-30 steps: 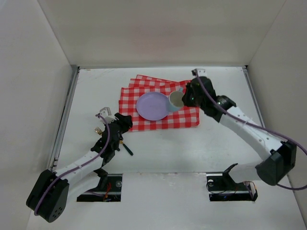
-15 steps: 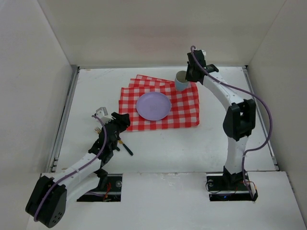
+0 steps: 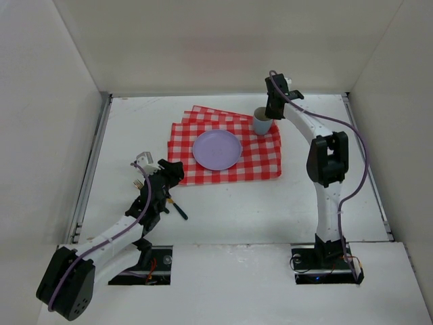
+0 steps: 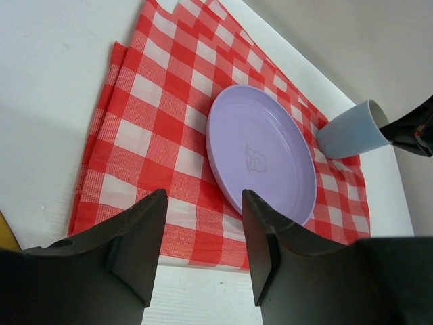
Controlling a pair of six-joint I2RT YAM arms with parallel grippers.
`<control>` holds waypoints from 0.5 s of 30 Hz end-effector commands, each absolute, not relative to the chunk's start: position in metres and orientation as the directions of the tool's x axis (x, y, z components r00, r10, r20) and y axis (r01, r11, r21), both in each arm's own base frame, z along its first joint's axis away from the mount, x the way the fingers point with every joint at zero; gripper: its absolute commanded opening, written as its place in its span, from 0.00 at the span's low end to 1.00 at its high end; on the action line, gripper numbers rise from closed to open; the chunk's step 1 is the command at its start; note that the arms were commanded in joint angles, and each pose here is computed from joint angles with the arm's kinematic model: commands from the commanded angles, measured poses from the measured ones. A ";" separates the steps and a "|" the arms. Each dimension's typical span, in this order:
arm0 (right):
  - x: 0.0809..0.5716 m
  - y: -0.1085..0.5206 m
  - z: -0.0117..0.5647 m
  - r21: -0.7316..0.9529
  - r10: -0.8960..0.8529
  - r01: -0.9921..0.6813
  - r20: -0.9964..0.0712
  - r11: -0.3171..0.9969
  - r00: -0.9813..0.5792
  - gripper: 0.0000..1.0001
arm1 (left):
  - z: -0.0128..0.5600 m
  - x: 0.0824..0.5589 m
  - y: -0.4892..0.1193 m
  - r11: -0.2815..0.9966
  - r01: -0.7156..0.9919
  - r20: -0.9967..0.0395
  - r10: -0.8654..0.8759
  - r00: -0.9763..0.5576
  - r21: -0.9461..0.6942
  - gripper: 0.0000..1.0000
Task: Set the dinner table for one person
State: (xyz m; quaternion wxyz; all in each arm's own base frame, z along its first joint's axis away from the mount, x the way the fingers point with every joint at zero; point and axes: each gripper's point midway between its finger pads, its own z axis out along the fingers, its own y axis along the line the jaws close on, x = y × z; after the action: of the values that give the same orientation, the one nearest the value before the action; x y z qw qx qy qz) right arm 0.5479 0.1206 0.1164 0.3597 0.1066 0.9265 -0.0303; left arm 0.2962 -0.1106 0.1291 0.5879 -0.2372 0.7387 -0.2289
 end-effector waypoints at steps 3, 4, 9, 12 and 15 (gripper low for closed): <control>0.558 0.125 0.131 0.093 0.220 0.220 -0.704 0.971 -0.675 0.27 | 0.132 0.296 -0.108 0.776 -0.077 -0.759 -0.629 -0.171 -0.626 0.46; 0.558 0.125 0.134 0.098 0.222 0.219 -0.709 0.971 -0.669 0.33 | 0.132 0.296 -0.108 0.777 -0.076 -0.760 -0.627 -0.171 -0.625 0.46; 0.553 0.125 0.171 0.137 0.238 0.208 -0.755 0.969 -0.611 0.56 | 0.133 0.295 -0.104 0.788 -0.103 -0.769 -0.615 -0.172 -0.607 0.45; 0.545 0.124 0.200 0.170 0.253 0.197 -0.788 0.966 -0.561 0.65 | 0.134 0.293 -0.098 0.804 -0.151 -0.785 -0.594 -0.177 -0.575 0.44; 0.533 0.120 0.231 0.202 0.272 0.191 -0.821 0.961 -0.502 0.71 | 0.137 0.287 -0.095 0.822 -0.199 -0.800 -0.568 -0.195 -0.534 0.41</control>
State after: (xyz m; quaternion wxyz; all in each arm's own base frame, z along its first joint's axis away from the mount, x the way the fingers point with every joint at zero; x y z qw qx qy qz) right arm 0.5290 0.1195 0.1385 0.3796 0.1158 0.9179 -0.0009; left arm 0.2865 -0.1018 0.1178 0.5721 -0.2407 0.7624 -0.1829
